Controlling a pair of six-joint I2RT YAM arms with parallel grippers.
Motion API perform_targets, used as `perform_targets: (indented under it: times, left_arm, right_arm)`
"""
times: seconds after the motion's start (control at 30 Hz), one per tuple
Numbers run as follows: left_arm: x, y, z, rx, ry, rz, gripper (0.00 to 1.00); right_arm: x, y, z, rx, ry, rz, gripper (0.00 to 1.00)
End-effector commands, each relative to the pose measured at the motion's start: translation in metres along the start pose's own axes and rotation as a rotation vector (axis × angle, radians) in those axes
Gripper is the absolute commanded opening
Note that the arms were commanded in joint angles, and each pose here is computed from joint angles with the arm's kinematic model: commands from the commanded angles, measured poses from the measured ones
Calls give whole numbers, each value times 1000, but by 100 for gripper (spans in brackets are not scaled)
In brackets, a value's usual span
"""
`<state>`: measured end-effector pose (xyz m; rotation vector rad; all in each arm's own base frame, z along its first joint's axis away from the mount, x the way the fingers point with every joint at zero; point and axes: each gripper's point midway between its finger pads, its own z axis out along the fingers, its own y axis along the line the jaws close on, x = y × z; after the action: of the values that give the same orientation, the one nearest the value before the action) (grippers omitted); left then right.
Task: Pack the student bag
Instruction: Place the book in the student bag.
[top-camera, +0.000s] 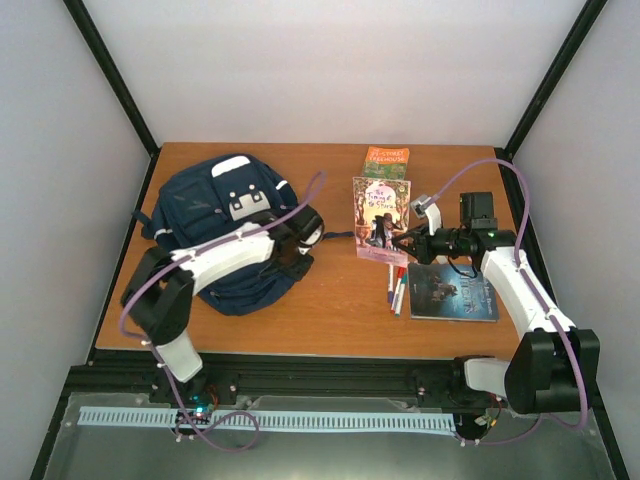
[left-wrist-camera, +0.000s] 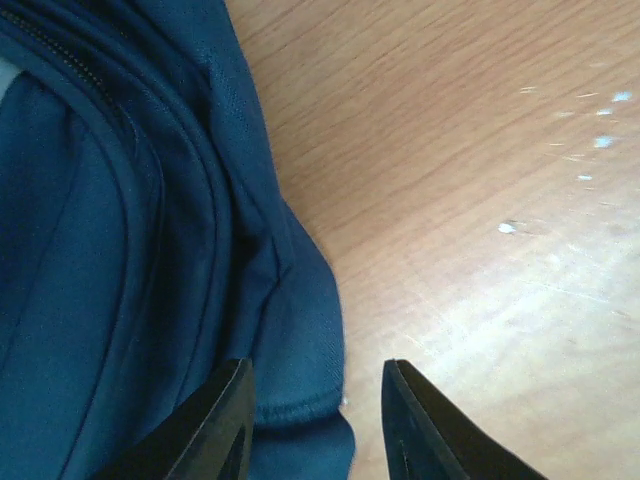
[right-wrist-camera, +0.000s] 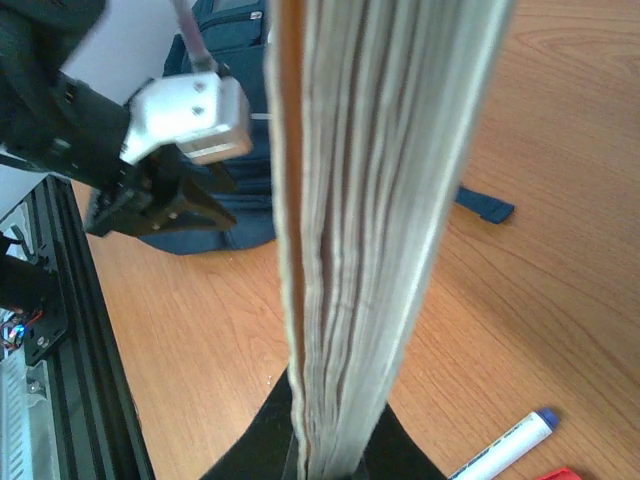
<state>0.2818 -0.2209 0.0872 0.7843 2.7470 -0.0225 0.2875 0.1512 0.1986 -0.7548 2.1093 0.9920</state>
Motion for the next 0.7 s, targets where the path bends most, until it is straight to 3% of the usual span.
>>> perform_targets:
  times: [0.0, 0.23, 0.67]
  left_arm:
    - [-1, 13, 12, -178, 66, 60, 37]
    - [-10, 26, 14, -330, 37, 81, 37]
    - [-18, 24, 31, -370, 48, 117, 36]
  right_arm:
    - [-6, 0, -5, 16, -26, -52, 3]
    - [-6, 0, -4, 6, -24, -50, 3]
    - [-4, -4, -2, 11, -12, -46, 3]
